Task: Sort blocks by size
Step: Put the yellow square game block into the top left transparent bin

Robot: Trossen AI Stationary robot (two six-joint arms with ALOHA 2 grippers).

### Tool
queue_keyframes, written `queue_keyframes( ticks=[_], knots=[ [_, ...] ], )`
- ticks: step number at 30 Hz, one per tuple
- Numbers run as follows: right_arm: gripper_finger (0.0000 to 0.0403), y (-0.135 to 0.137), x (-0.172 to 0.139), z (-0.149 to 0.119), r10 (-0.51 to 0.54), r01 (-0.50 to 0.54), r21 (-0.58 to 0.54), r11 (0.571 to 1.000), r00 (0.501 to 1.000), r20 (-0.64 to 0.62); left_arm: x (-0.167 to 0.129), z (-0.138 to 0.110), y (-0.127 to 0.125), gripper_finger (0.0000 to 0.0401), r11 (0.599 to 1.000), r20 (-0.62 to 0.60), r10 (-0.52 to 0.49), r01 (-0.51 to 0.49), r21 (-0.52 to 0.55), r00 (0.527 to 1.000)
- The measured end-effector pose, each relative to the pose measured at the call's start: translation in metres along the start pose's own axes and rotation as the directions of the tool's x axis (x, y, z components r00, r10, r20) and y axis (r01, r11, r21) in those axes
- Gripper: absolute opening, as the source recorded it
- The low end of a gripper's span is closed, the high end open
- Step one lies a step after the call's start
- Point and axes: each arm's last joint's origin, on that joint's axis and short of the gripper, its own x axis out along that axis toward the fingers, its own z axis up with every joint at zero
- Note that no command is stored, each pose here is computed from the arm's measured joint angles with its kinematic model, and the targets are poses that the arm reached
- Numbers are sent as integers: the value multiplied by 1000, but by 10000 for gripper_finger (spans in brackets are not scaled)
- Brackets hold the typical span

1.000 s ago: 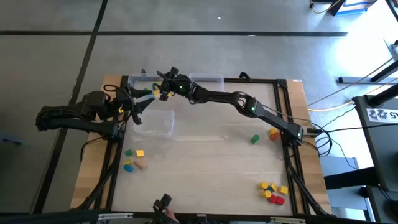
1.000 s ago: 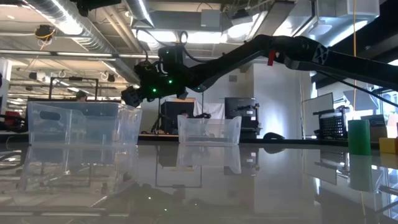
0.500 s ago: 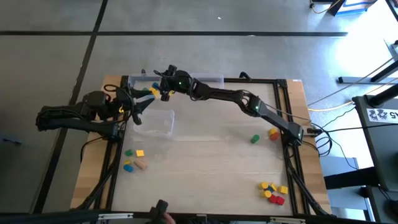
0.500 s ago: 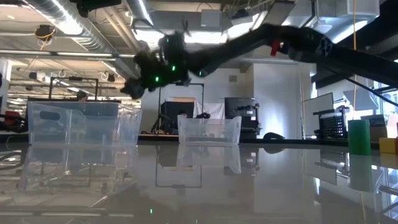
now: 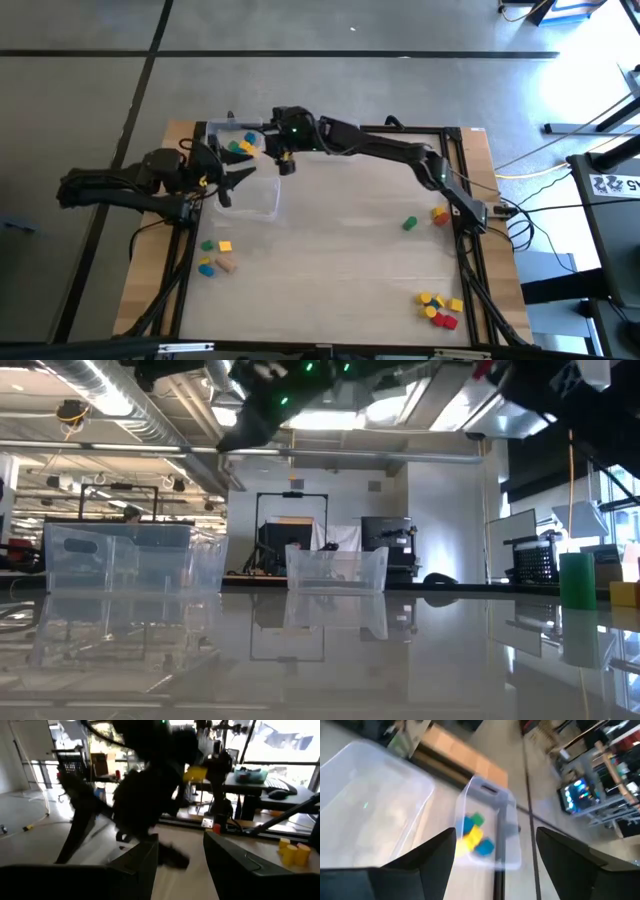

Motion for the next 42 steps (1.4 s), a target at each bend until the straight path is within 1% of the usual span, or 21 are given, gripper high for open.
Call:
queue_keyframes(
  ticks=[3,7,9,13,18,22,25,27,31,34,38,42],
  knots=[
    [280,3,-28,13,25,-27,-28,999,998,-65,8,-5,-3,155,1000,-44,1,-2,-13,999],
    [280,16,-63,25,86,-99,-61,993,980,-179,21,-12,-7,155,999,-100,3,-6,-31,995],
    [280,24,-77,29,112,-132,-72,989,965,-239,28,-17,-10,155,999,-133,4,-9,-35,991],
    [280,43,-103,38,127,-168,-88,982,928,-351,44,-26,-15,155,999,-187,6,-16,-50,982],
    [280,72,-129,43,208,-263,-64,963,869,-449,62,-40,-22,155,999,-257,11,-22,-37,966],
    [280,94,-149,43,189,-264,-82,961,845,-501,74,-52,-26,155,999,-316,17,-31,-40,949],
    [280,109,-169,38,173,-251,-84,964,839,-516,83,-61,-30,155,998,-350,22,-40,-46,937],
    [280,119,-183,30,181,-251,-65,966,833,-522,89,-65,-32,155,998,-359,23,-44,-50,933],
    [280,141,-216,11,209,-248,-4,969,825,-525,99,-76,-38,155,998,-383,18,-42,-55,924],
    [280,159,-243,-4,234,-234,68,970,817,-527,105,-83,-43,155,998,-401,10,-33,-50,916],
    [280,182,-271,-21,275,-222,163,961,796,-539,112,-90,-47,155,999,-407,4,-26,-47,914],
    [280,202,-287,-39,292,-205,212,956,749,-595,120,-97,-50,155,998,-401,4,-28,-54,916]
  ],
)
